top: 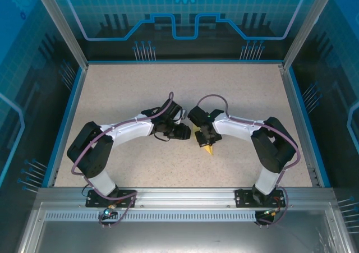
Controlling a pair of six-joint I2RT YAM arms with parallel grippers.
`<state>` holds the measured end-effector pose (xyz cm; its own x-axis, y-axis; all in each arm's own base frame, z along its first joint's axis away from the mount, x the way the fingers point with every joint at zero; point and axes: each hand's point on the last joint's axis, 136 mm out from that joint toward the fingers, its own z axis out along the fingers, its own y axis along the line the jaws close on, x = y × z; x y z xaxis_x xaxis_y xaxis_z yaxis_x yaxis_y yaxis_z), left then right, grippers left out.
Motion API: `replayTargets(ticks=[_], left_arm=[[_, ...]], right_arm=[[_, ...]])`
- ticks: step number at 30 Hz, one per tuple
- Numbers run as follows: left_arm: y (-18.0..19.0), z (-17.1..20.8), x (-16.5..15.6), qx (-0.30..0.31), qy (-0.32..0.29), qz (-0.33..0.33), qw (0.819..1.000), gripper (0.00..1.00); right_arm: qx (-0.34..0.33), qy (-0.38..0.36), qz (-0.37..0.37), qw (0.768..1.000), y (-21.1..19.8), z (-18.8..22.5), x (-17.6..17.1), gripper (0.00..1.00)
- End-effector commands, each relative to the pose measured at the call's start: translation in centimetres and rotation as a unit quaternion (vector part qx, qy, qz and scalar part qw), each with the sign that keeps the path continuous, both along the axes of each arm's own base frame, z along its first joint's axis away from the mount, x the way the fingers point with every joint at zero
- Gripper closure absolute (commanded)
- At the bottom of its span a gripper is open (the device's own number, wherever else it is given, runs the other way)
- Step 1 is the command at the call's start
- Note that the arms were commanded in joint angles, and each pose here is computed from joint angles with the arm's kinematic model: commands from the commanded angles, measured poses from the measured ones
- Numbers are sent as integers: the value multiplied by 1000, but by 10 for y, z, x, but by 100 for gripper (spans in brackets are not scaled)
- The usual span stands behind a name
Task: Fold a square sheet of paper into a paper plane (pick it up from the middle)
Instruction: Turn over a paper plane at the center of the table.
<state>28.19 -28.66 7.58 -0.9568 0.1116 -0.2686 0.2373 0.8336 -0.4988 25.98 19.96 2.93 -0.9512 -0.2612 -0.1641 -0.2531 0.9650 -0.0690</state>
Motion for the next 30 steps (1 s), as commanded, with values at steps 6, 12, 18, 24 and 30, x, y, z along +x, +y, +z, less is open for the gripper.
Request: replayTargets(ticks=[6,12,18,24,30], left_arm=[[16,-1,0,14,-5,3,1000,62],[22,3,3,13,-11,10,1000,61],[29,17,11,10,-32,15,999,52],[26,37,16,1,-58,2,998,38],[29,66,27,-23,-87,2,996,10]], right_arm=[[-1,5,-8,1000,10,-4,2,95],[3,5,-13,1000,11,-3,2,100],[13,3,-22,1000,10,7,3,86],[41,-5,-25,999,7,29,5,61],[86,-28,-6,996,5,67,8,48]])
